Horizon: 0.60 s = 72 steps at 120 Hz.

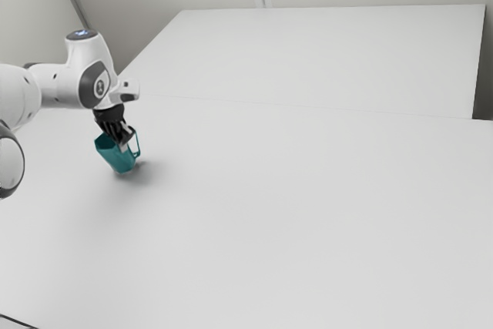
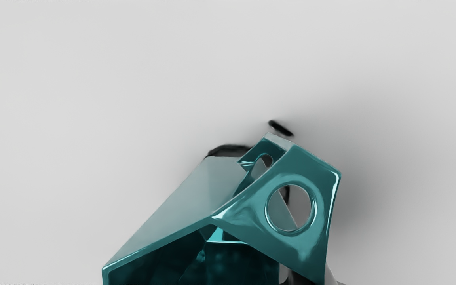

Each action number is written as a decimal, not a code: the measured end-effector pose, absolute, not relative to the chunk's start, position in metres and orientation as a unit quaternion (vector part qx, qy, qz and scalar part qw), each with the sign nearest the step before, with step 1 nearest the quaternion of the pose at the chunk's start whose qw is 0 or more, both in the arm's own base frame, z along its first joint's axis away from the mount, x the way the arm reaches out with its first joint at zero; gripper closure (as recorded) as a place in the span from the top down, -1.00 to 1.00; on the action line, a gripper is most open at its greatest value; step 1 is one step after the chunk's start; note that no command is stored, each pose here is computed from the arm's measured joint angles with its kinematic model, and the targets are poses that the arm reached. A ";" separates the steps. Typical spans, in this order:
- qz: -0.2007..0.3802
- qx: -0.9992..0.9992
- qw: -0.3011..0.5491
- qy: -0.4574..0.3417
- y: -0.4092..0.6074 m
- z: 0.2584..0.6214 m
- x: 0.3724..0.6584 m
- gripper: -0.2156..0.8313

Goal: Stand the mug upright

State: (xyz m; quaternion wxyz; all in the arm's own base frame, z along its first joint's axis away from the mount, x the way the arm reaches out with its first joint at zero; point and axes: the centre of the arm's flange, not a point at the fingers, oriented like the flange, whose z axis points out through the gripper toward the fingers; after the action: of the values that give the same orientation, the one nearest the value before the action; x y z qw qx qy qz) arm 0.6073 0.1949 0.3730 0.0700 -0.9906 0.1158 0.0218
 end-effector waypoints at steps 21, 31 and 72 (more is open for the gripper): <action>0.039 -0.992 0.066 0.096 0.192 0.372 0.608 -0.57; 0.046 -0.993 0.063 0.087 0.192 0.369 0.607 -0.24; 0.034 -0.995 0.071 0.066 0.187 0.404 0.619 0.42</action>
State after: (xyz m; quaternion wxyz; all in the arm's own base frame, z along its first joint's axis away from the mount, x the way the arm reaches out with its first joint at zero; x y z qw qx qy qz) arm 0.6194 0.1872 0.4039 0.0711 -0.9947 0.0665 0.0343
